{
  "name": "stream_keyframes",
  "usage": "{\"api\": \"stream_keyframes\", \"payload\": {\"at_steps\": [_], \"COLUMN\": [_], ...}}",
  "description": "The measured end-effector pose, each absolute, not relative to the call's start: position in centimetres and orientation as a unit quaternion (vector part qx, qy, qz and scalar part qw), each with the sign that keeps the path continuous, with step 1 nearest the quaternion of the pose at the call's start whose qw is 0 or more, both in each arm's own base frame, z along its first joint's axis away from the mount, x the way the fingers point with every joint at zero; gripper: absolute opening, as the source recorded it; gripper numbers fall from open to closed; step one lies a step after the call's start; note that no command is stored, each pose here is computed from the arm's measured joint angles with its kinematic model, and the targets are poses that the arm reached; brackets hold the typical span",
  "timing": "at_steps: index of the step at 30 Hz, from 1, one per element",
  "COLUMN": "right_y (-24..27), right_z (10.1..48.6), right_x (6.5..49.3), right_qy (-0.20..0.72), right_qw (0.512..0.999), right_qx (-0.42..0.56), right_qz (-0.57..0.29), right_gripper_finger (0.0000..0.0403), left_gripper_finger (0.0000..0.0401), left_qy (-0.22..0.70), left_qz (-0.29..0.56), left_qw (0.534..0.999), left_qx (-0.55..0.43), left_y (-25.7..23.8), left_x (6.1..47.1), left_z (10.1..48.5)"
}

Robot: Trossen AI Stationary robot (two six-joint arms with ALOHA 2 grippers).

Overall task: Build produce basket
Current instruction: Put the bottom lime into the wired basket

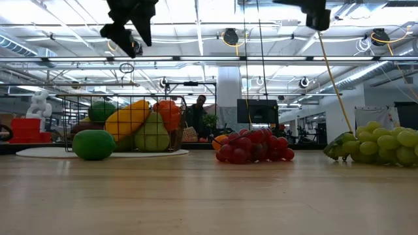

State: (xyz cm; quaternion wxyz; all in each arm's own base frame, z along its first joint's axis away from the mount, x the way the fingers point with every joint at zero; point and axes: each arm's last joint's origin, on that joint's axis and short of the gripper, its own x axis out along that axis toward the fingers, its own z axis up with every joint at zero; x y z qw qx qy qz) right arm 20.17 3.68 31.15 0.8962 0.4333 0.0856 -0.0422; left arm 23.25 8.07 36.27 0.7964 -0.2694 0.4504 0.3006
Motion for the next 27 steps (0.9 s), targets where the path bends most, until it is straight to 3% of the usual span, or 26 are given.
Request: {"api": "stream_keyframes", "payload": {"at_steps": [8,17,27], "right_y": [7.0,10.4,15.2], "right_z": [30.5,30.1,27.2], "right_x": [19.0,17.7,17.5], "right_qy": [0.135,0.188,0.265], "right_qw": [0.882,0.771,0.724], "right_qx": [0.450,0.609,0.637], "right_qz": [-0.018,0.007,-0.013], "right_gripper_finger": [0.0253,0.0253,0.0253], "left_gripper_finger": [0.0351,0.0351,0.0351], "left_qy": [0.382,0.300,0.299], "left_qz": [0.271,0.149,0.131], "left_qw": [0.826,0.874,0.867], "left_qx": [-0.314,-0.353,-0.378], "left_y": [5.4,0.2,-5.4], "left_x": [25.2,27.5,27.0], "left_z": [37.1,38.8,38.8]}}
